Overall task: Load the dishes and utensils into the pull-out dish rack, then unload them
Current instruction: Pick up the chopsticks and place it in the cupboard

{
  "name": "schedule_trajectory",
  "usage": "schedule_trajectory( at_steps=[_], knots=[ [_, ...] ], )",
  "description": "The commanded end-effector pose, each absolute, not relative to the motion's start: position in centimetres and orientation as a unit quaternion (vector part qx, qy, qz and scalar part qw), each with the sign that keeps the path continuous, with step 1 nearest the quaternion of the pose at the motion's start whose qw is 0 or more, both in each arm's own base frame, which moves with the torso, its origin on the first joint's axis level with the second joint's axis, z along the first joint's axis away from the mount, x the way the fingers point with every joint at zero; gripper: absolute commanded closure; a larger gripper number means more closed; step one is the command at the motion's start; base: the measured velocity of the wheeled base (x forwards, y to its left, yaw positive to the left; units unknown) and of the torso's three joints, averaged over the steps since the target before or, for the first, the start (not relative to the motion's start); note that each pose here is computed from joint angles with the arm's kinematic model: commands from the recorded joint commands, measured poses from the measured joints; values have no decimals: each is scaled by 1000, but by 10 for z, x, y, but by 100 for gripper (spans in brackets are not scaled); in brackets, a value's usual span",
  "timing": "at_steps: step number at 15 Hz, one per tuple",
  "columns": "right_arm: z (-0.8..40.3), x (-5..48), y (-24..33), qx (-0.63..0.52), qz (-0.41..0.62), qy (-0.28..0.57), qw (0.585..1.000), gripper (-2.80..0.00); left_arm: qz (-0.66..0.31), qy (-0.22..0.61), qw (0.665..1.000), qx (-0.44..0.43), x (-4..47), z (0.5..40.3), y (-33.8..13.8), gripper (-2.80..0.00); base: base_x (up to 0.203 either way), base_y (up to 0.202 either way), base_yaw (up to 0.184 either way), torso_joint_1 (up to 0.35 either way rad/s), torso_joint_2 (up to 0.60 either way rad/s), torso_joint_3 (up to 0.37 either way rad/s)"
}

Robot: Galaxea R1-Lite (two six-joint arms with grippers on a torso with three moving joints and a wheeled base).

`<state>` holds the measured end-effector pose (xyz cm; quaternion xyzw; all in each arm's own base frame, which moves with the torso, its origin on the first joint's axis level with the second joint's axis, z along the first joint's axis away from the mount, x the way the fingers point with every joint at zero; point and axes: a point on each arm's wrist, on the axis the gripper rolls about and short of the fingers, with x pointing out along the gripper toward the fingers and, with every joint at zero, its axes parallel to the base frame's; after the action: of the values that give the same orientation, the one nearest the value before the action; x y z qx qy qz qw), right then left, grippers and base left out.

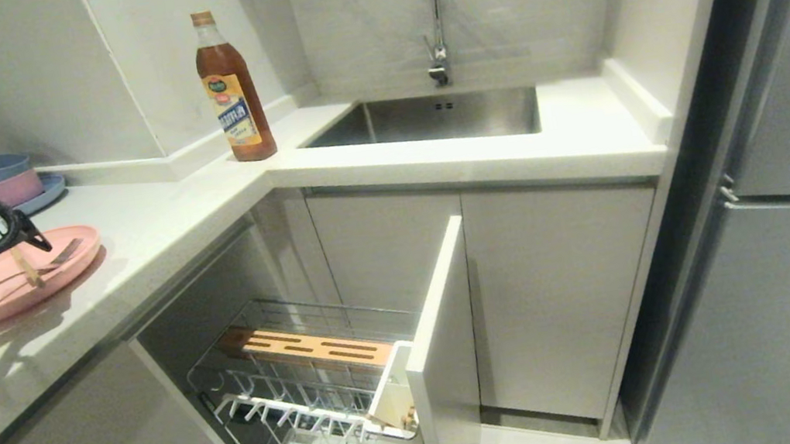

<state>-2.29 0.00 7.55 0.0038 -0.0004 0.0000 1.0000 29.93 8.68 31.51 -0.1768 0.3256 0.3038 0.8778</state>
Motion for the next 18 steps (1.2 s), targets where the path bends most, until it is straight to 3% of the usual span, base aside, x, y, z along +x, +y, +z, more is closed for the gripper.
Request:
schedule_trajectory(
  at_steps=[1,18],
  knots=[
    [75,-23,0,4,0,0,1000,0,306,333,874,-176,305,309,88,-280,0,0,0,0,0,0],
    [75,-23,0,4,0,0,1000,0,331,341,865,-160,328,290,96,-280,0,0,0,0,0,0]
  ],
)
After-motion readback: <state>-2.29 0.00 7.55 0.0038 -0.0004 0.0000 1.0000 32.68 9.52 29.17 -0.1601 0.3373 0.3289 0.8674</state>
